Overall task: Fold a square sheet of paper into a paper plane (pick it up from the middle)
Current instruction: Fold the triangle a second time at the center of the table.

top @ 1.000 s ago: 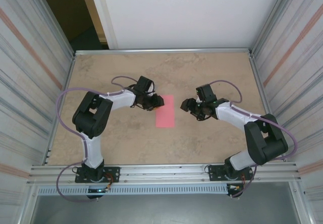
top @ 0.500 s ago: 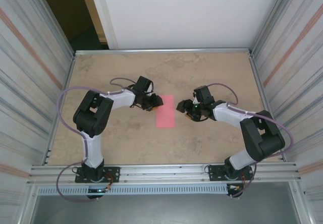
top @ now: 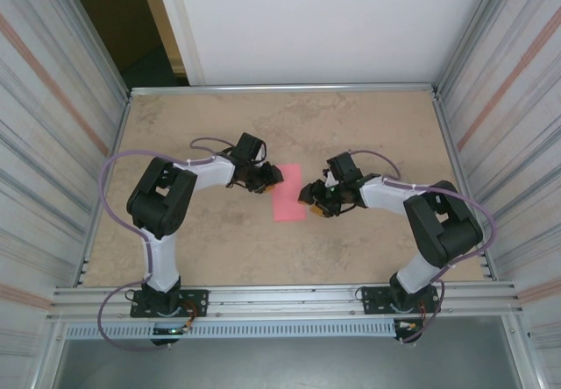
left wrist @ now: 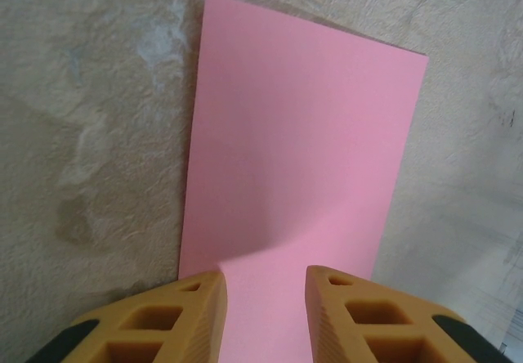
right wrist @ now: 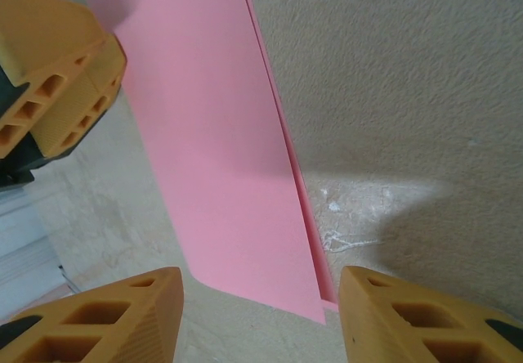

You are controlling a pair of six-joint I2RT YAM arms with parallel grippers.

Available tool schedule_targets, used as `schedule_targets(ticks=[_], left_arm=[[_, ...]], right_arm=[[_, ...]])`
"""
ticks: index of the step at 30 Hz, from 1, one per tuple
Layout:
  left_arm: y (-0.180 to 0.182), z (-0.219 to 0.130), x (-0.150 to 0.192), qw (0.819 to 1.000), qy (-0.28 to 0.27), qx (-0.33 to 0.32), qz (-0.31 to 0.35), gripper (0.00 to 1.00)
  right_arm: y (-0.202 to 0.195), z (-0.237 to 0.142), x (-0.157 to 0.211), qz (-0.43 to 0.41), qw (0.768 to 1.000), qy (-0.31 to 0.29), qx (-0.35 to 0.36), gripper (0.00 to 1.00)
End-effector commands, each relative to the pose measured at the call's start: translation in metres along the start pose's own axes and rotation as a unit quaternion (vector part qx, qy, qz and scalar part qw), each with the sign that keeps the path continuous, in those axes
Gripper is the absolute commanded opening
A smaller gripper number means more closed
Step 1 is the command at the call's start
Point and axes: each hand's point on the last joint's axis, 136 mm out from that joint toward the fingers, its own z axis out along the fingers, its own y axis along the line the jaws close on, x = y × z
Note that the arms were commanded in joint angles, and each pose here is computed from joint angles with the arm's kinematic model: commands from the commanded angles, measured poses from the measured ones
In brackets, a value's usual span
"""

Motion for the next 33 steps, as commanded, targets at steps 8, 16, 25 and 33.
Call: schedule_targets(ticks=[8, 16, 25, 33], left_arm=[[0.051, 0.010, 0.023, 0.995, 0.034, -0.085, -0.039, 0.33], [0.049, 0.010, 0.023, 0.996, 0.034, -0.078, -0.036, 0.33], [0.051, 0.010, 0.024, 0.995, 0.035, -0.082, -0.038, 0.33], [0.051, 0.010, 0.024, 0.995, 0.036, -0.081, -0.038, 0.33]], right_arm=[[0.001, 0.010, 0.011, 0.004, 1.000, 0.023, 0.010, 0.46], [-0.007, 0.016, 0.014, 0.004, 0.999, 0.028, 0.028, 0.46], [0.003, 0.015, 0.015, -0.004, 1.000, 0.030, 0.005, 0.38], [0.012, 0.011, 0.016, -0.001, 0.999, 0.032, -0.026, 0.37]])
